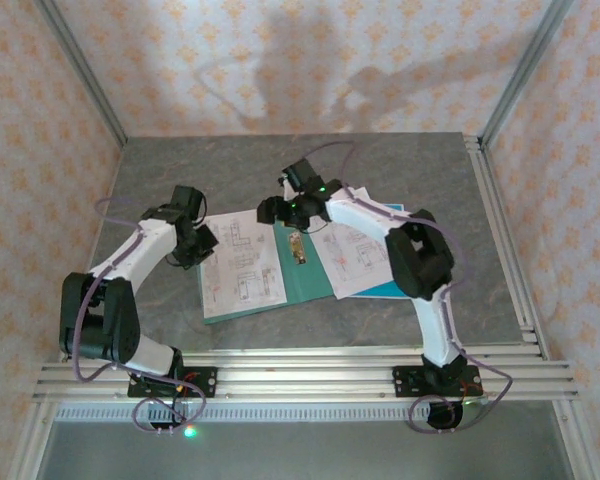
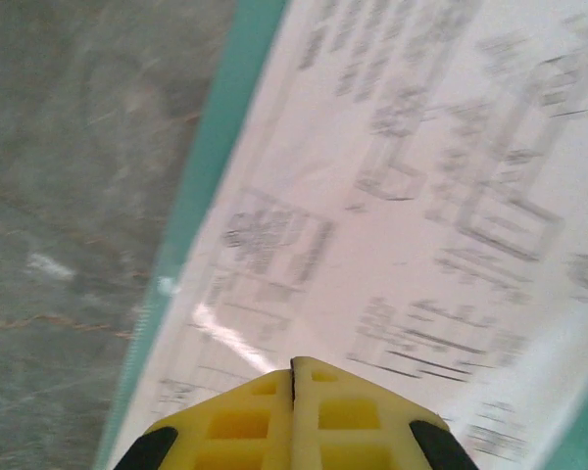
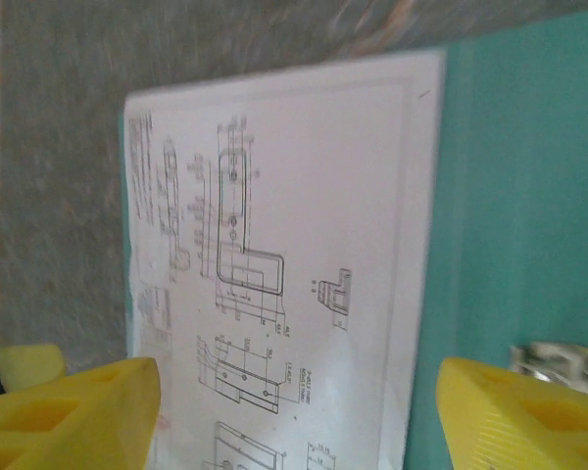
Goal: Put the files into the folder
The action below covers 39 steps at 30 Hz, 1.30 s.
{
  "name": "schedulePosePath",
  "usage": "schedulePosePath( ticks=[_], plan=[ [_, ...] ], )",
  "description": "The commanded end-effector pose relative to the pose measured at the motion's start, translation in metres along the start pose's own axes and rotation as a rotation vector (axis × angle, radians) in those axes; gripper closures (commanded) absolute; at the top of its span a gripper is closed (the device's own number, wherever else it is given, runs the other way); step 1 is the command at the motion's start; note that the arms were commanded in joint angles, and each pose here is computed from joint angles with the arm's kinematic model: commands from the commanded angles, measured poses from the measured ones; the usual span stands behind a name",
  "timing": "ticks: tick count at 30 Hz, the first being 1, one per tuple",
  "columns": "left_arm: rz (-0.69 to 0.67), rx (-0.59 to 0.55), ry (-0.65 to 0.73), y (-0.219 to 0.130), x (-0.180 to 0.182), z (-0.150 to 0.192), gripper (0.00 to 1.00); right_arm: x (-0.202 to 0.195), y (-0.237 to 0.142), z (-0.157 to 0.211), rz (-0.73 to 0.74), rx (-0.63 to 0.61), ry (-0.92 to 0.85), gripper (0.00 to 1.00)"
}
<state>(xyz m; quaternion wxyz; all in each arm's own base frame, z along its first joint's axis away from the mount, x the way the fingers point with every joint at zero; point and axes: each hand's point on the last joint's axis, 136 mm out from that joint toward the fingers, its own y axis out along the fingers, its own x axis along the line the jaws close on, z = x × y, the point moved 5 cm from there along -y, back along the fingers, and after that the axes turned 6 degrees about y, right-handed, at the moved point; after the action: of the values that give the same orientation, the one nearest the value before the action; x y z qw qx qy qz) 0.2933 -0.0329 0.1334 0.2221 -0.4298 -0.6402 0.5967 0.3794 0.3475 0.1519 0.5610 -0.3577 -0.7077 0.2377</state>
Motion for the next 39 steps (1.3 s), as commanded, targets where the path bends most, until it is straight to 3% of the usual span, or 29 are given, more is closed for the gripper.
schedulePosePath(
  ticks=[1, 7, 10, 16, 22, 26, 33, 39],
  plan=[
    [0.069, -0.009, 0.015, -0.008, -0.028, 0.002, 1.00, -0.010, -0.033, -0.013, 0.079, -0.138, 0.086, 0.28],
    [0.175, 0.012, 0.084, 0.002, -0.098, 0.023, 1.00, -0.048, -0.048, 0.014, 0.139, -0.201, 0.325, 0.68],
    [0.191, 0.019, 0.114, 0.011, -0.122, 0.038, 1.00, -0.061, -0.048, 0.039, 0.108, -0.211, 0.442, 0.77],
    [0.074, 0.000, 0.134, 0.014, -0.094, 0.059, 1.00, -0.068, -0.047, 0.076, 0.126, -0.240, 0.520, 0.75],
    [-0.042, 0.040, 0.208, 0.017, -0.043, 0.081, 1.00, -0.071, -0.036, 0.089, 0.098, -0.219, 0.594, 0.72],
    [-0.073, 0.051, 0.172, 0.024, -0.017, 0.080, 1.00, -0.067, -0.031, 0.091, 0.113, -0.224, 0.572, 0.71],
    [-0.009, -0.056, 0.138, 0.006, -0.044, 0.027, 1.00, -0.083, -0.016, 0.099, 0.176, -0.211, 0.593, 0.74],
    [-0.048, -0.049, 0.126, 0.036, -0.062, -0.002, 1.00, -0.094, -0.011, 0.104, 0.217, -0.206, 0.605, 0.74]
  ],
)
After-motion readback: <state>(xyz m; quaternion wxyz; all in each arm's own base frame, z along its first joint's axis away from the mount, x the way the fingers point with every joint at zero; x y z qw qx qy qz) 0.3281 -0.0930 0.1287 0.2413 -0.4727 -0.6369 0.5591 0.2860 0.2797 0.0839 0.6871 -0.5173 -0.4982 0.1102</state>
